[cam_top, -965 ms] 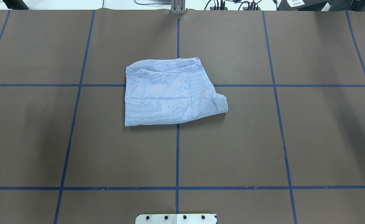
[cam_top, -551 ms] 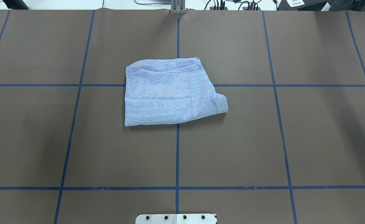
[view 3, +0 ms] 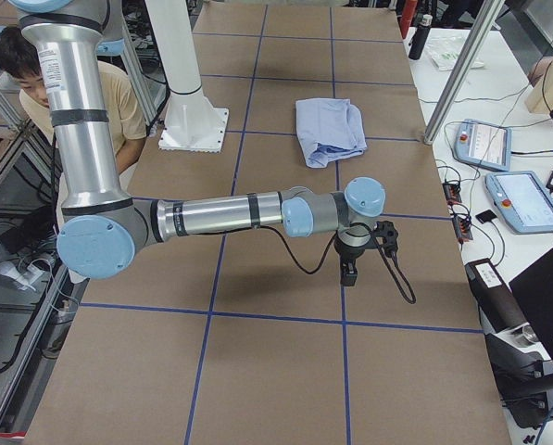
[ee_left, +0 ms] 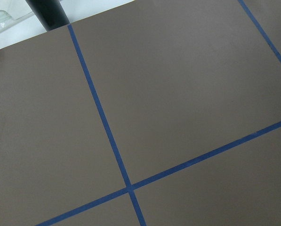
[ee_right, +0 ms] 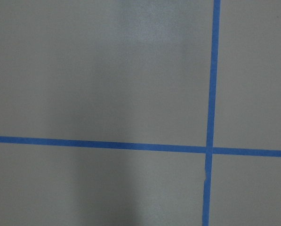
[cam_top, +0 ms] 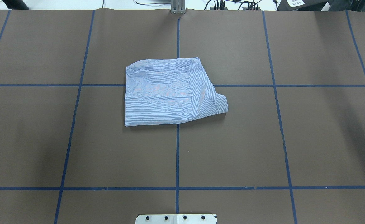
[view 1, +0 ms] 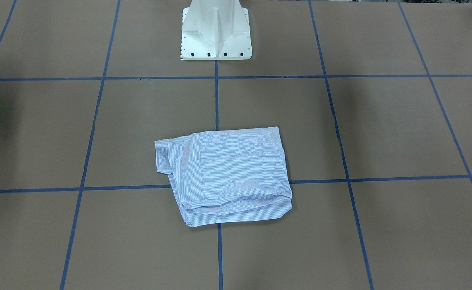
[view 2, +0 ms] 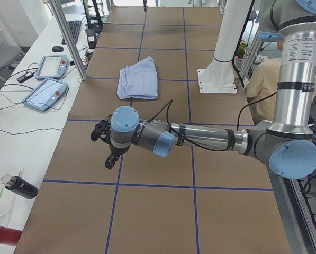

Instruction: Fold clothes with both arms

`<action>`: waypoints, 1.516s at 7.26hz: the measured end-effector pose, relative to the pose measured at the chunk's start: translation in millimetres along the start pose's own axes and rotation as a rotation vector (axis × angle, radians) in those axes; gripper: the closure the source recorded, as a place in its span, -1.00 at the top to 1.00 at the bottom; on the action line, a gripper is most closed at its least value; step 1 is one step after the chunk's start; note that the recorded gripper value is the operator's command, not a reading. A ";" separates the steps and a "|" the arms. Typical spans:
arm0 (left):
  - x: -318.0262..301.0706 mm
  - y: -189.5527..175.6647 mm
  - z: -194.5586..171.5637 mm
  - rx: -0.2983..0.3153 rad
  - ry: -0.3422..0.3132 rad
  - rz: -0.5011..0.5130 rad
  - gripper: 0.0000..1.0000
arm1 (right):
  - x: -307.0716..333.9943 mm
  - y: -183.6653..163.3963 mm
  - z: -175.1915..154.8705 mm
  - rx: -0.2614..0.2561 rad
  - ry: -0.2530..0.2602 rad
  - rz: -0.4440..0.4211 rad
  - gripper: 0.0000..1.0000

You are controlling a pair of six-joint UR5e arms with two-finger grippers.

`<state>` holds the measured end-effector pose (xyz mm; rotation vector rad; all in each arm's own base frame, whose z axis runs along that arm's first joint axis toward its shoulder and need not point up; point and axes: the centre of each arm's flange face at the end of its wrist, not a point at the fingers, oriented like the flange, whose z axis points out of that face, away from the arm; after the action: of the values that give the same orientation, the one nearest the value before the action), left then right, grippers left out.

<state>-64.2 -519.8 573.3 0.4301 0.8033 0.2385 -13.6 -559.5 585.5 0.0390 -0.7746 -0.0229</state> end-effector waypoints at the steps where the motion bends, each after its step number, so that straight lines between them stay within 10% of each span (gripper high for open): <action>1: 1.4 1.1 -0.1 -0.001 -0.001 0.002 0.98 | 7.1 6.7 6.3 -0.011 0.004 0.010 1.00; 11: 32.0 24.3 -22.9 0.029 0.009 0.029 0.98 | -3.4 43.8 -1.8 0.000 -0.029 -0.003 1.00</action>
<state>-60.5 -480.2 549.8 0.4691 0.8107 0.2564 -14.5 -515.5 583.8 0.0401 -0.8033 -0.0266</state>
